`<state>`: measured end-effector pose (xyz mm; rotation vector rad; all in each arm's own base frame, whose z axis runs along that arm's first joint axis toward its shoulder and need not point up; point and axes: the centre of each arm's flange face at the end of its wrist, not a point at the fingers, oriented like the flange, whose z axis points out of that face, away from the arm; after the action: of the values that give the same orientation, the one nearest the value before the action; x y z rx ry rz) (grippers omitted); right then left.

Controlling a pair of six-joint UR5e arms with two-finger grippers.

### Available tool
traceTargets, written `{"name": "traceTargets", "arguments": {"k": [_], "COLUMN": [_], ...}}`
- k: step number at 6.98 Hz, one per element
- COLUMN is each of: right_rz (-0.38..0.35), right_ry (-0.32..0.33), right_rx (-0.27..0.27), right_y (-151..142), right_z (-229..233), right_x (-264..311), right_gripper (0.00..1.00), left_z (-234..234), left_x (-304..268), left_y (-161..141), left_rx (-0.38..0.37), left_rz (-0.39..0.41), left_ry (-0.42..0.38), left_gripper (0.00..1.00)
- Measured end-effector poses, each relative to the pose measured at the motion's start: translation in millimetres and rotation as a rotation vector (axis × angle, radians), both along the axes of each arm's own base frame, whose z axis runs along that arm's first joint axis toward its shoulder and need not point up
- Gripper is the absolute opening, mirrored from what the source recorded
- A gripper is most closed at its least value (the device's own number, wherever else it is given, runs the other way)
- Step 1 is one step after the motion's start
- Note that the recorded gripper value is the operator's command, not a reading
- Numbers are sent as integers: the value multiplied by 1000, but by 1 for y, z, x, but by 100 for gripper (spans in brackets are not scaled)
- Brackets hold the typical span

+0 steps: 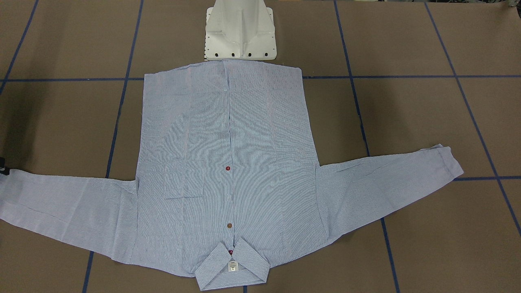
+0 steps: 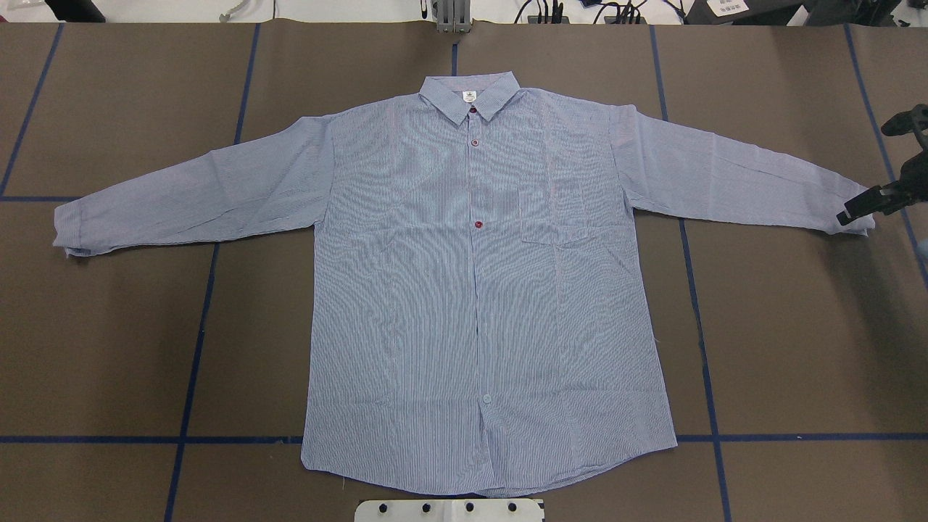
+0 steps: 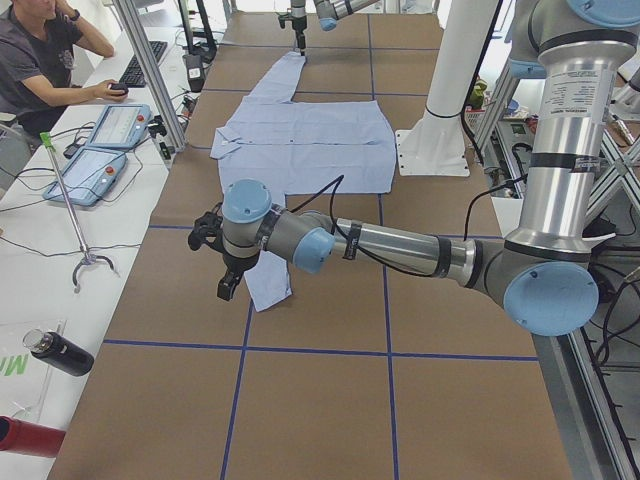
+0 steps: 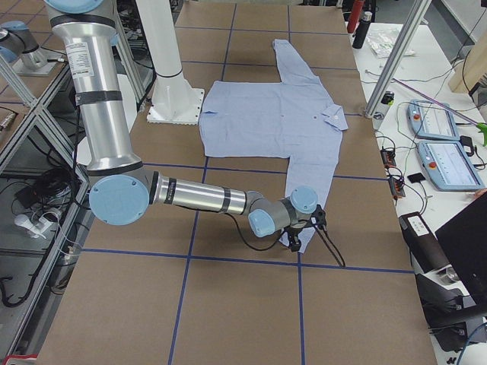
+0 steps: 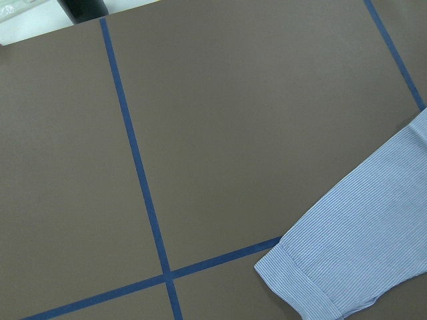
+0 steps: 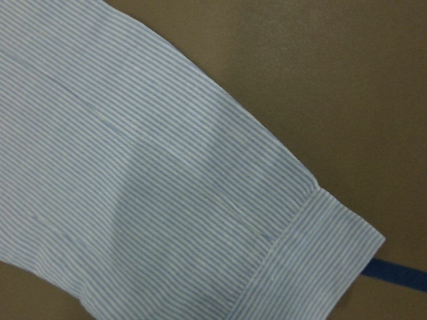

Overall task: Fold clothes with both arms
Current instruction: 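Close the right gripper on the sleeve cuff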

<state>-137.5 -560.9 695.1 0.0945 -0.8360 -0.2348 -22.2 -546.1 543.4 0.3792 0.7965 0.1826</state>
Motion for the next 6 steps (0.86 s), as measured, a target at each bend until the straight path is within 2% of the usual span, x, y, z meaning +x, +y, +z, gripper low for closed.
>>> {"name": "traceTargets", "arguments": {"k": [5, 6], "right_rz": [-6, -6], "right_ry": [35, 38], "right_rx": [-9, -15], "right_y": [5, 6], "right_z": [8, 11], "right_x": [-8, -8], "right_gripper": [100, 83], "left_z": [-3, -3], "left_x": [2, 3], "left_y": [3, 3], "left_rx": [-5, -5], "left_rz": [22, 23], "left_ry": [47, 50], "left_gripper": [100, 100]}}
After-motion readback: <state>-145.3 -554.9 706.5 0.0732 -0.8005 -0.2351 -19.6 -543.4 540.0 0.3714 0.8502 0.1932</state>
